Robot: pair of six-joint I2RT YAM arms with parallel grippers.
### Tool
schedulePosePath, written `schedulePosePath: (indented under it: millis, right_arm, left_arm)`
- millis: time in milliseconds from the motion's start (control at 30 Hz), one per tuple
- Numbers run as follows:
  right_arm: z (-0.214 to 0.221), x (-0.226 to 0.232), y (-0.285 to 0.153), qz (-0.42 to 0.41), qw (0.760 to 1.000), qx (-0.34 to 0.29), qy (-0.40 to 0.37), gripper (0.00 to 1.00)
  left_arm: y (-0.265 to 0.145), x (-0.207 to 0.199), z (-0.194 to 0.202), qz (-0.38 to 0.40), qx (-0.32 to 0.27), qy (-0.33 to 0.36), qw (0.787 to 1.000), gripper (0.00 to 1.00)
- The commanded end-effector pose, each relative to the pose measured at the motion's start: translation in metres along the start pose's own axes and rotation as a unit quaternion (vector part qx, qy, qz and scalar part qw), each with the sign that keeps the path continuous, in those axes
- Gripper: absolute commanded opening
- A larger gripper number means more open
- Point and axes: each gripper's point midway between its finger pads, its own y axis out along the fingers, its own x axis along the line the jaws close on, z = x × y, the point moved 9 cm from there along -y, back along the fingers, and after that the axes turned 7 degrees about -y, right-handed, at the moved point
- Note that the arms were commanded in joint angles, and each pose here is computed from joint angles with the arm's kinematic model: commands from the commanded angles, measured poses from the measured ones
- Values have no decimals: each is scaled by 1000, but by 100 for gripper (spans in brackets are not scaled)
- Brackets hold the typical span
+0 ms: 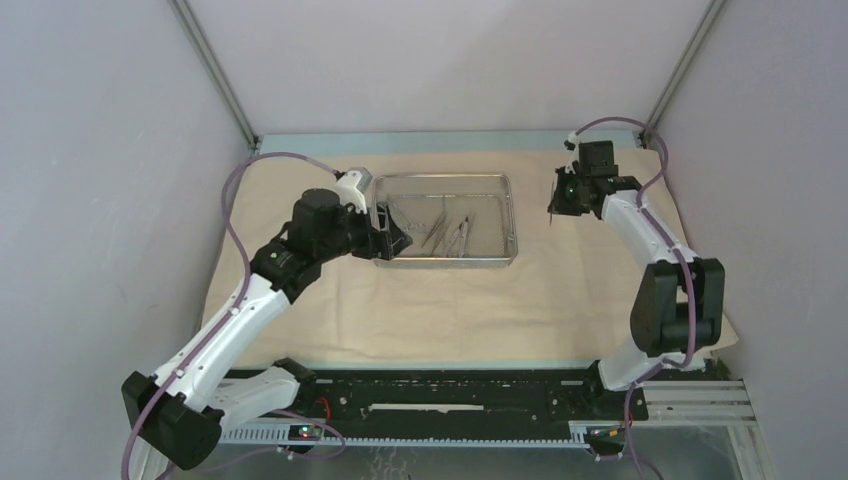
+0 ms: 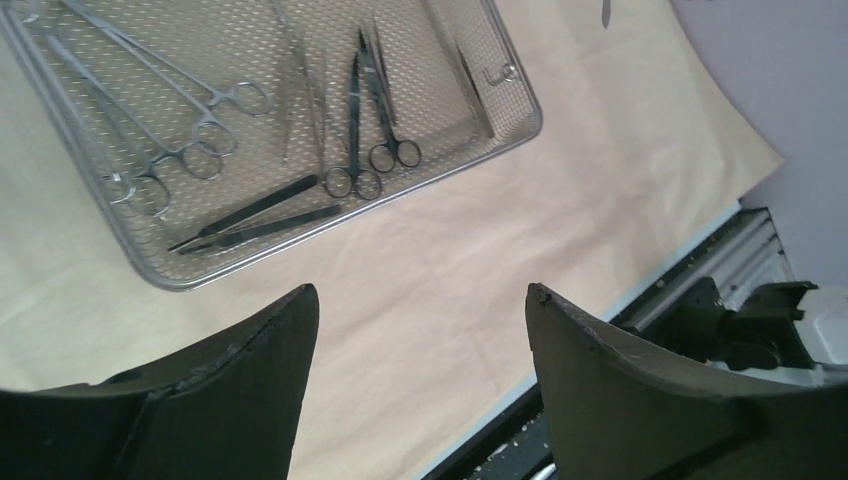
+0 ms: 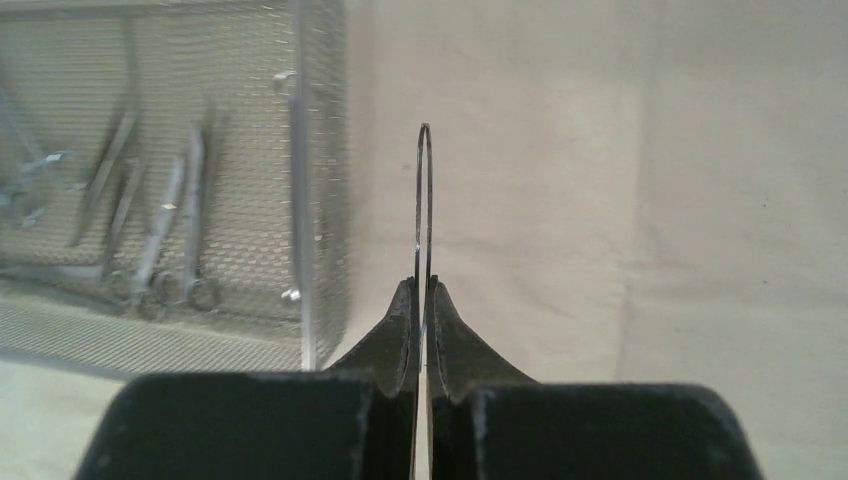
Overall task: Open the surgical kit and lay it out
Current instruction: Place the medical item in the surgical kit.
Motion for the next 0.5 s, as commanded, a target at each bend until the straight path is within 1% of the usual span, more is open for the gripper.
schedulePosePath:
  millis: [0,267,467]
  right_arm:
    - [0,-17,24,47,998,25,-23,0]
    - [21,-30,83,97,987,118,-58,0]
    - [33,-26,106,105,980,154,-73,0]
  left_arm:
    - [-6,17,1,-58,-28,30,997,81]
    - [-6,29,4,-68,-30,25,997,81]
    - [-7,32,4,-77,-31,27,996,81]
